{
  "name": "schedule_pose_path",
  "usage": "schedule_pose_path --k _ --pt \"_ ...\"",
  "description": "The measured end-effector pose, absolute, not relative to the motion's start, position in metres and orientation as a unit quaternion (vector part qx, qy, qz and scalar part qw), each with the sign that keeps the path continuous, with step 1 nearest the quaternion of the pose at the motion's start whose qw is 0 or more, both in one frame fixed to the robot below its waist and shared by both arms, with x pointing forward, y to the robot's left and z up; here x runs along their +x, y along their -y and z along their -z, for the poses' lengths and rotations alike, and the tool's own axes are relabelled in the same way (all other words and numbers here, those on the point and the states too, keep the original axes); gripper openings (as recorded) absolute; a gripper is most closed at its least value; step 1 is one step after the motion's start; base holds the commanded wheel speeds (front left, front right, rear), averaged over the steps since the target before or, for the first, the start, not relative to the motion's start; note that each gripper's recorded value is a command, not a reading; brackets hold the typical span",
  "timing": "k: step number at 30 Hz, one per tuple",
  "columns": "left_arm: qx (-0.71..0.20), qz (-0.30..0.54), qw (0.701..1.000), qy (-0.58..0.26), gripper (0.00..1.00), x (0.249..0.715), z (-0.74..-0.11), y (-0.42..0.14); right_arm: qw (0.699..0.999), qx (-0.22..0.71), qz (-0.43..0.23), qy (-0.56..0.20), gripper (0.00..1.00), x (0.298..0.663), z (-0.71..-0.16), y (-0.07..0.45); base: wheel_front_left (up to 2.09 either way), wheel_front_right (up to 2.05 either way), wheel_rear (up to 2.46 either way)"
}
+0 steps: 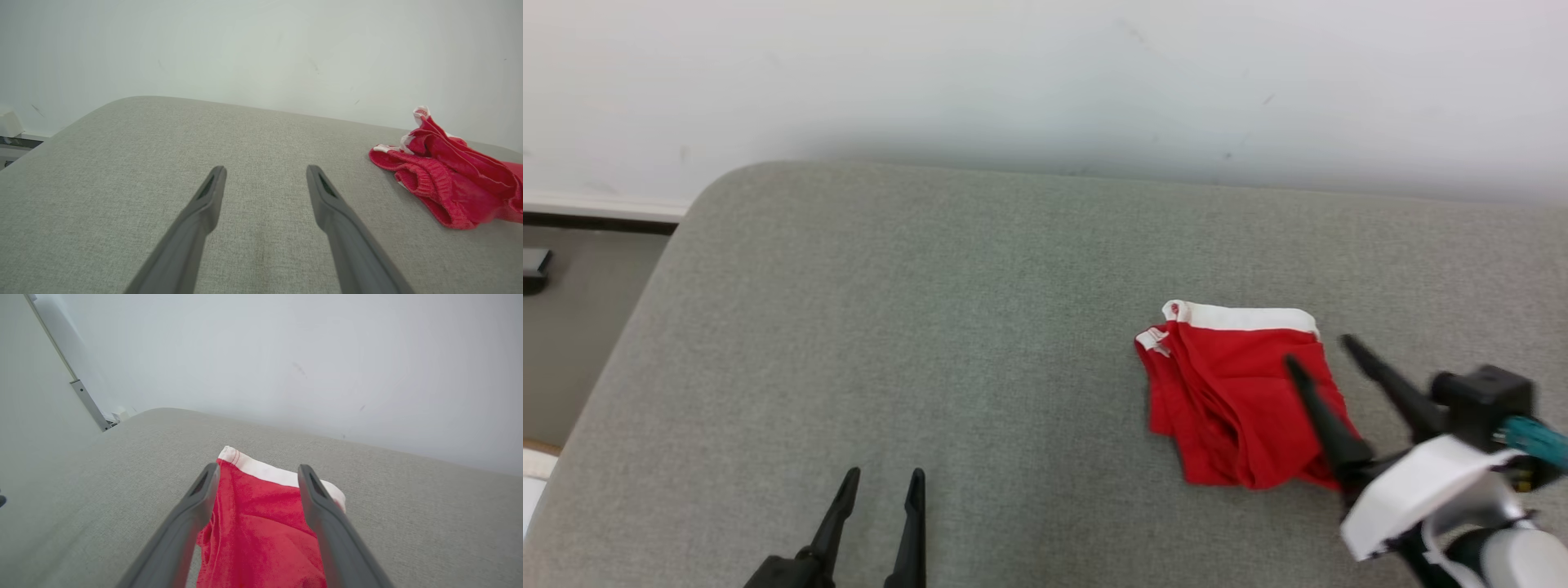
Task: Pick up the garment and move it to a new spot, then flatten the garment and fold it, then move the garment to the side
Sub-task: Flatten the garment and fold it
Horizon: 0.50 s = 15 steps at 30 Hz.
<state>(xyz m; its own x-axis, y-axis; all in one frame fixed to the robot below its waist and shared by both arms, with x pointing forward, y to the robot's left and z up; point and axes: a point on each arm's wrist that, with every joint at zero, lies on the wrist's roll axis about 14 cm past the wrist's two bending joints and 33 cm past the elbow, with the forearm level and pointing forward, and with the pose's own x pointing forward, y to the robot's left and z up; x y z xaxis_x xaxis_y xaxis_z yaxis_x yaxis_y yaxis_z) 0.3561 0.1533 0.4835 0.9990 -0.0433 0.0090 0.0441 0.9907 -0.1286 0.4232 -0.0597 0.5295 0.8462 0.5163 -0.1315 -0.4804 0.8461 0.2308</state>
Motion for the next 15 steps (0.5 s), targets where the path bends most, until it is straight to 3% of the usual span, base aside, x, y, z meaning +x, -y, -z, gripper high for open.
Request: schedule_pose_path --k 8,9,10,13,14,15 --pt "-0.065 0.027 0.997 0.009 1.0 0.356 -0.487 -0.151 0.986 0.058 -0.153 -0.028 1.0 0.44 -0.535 0.142 0.0 0.0 0.0" --pt "-0.065 0.027 0.997 0.007 1.0 0.356 -0.486 -0.151 0.987 0.055 -0.15 -0.03 0.91 0.444 -0.533 0.145 0.0 0.0 0.0" --pt "-0.065 0.027 0.997 0.006 1.0 0.357 -0.485 -0.151 0.987 0.05 -0.148 -0.03 0.45 0.449 -0.532 0.147 0.0 0.0 0.0" --pt "-0.062 0.031 0.998 0.006 1.0 0.364 -0.485 -0.149 0.986 0.026 -0.157 -0.044 0.09 0.465 -0.521 0.145 0.0 0.0 0.0" --pt "-0.062 0.034 0.997 0.008 1.0 0.367 -0.486 -0.148 0.985 0.022 -0.166 -0.053 0.0 0.469 -0.515 0.14 0.0 0.0 0.0" --pt "-0.061 0.034 0.998 0.008 1.0 0.369 -0.486 -0.149 0.982 0.018 -0.176 -0.062 0.0 0.472 -0.507 0.133 0.0 0.0 0.0"
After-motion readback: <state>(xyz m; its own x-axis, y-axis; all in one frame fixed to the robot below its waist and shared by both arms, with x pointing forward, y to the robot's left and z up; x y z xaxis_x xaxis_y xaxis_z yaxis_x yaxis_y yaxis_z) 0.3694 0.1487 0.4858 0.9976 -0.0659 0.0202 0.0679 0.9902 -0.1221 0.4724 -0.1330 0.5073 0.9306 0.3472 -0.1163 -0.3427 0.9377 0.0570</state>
